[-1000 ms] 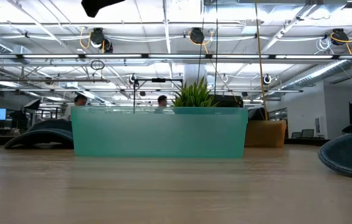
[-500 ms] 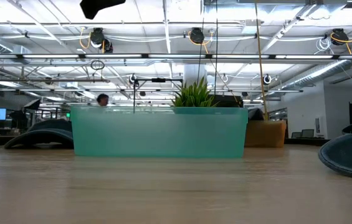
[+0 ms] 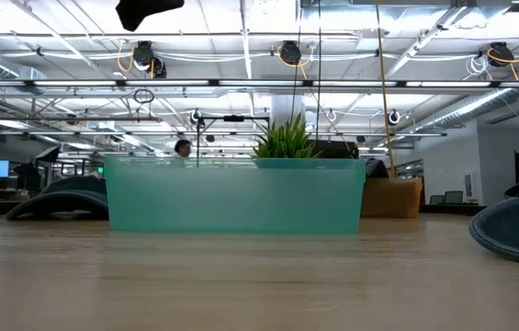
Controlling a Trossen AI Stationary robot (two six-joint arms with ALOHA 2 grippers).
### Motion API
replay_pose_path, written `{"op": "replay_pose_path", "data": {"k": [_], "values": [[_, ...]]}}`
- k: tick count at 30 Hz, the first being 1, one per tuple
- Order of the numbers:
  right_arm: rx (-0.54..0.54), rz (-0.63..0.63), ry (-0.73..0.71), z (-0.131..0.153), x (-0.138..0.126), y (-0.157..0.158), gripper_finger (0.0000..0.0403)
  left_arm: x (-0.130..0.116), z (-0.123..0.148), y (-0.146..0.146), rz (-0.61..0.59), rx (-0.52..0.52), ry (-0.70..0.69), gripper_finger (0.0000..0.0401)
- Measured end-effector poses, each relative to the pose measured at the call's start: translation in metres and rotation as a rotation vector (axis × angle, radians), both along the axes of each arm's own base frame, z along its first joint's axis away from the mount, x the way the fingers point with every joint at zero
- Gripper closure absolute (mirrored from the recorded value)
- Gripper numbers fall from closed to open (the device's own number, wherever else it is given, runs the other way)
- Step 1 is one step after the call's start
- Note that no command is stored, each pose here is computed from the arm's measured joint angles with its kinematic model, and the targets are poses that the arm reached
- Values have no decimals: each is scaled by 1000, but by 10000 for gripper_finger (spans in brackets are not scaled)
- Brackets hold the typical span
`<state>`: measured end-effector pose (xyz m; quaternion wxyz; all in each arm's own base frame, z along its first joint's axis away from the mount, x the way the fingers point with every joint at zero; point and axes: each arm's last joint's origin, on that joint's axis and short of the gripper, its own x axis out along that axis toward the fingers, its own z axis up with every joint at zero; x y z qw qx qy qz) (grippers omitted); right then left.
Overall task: Pick & Place hat
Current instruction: Put the gray cap into the orange bin
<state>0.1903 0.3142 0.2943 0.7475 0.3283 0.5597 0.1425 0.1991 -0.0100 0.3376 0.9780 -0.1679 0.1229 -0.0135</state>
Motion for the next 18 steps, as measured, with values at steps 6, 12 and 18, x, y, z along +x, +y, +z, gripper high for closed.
{"op": "replay_pose_path", "data": {"k": [6, 12, 18], "values": [[-154, 53, 315, -41, -10, 4, 7, 0, -2, 0, -1, 5, 16, 6], [-249, 63, 393, -54, -20, 6, 7, -1, -2, 0, 2, -9, 23, 6], [-354, 54, 380, -56, -23, -2, 7, -1, -2, 0, 6, -40, 25, 6]]}}
